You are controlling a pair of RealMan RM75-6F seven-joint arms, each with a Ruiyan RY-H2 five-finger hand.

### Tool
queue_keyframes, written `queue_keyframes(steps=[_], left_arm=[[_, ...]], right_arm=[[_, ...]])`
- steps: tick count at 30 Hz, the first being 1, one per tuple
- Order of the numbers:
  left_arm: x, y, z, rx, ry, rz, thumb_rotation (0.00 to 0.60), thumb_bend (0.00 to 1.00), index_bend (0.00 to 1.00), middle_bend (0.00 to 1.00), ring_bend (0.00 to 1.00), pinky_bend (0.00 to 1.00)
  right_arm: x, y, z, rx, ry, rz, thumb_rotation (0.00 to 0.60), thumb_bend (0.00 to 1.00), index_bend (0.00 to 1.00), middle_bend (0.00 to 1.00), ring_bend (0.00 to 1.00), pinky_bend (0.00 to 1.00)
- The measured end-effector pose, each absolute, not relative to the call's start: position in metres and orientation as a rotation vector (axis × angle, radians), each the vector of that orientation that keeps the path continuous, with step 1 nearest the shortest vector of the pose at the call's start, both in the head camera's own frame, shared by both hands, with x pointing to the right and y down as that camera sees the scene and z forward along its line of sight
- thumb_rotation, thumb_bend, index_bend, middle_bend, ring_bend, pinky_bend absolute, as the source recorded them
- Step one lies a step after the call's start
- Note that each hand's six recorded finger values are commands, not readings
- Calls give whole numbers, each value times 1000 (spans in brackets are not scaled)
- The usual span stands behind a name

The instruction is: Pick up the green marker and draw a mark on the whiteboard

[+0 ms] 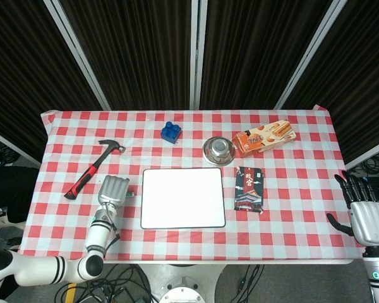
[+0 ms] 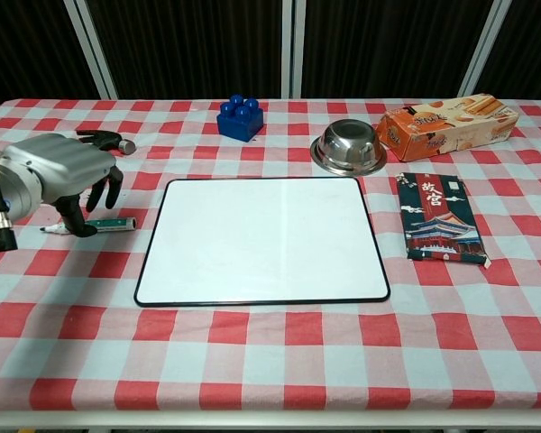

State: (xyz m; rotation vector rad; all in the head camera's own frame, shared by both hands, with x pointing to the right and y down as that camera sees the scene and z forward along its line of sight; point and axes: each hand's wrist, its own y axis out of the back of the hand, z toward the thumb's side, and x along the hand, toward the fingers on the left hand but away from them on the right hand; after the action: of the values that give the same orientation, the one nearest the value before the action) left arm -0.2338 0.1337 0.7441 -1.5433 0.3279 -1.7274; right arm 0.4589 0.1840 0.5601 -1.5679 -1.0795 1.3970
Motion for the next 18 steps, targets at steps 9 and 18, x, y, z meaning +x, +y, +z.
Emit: queue_keyframes(steps=[9,18], left_arm=[[-229,135,753,-1509,294,-1773,600,260,439,489,921,993],[-227,133,757,-1505,288,-1789,600,260,465,507,929,999]], right_arm=[[459,183,564,-1582,-1080,1405,600,133,0,0,0,0],[462,183,565,-1581,-1084,1420,600,132,0,0,0,0]])
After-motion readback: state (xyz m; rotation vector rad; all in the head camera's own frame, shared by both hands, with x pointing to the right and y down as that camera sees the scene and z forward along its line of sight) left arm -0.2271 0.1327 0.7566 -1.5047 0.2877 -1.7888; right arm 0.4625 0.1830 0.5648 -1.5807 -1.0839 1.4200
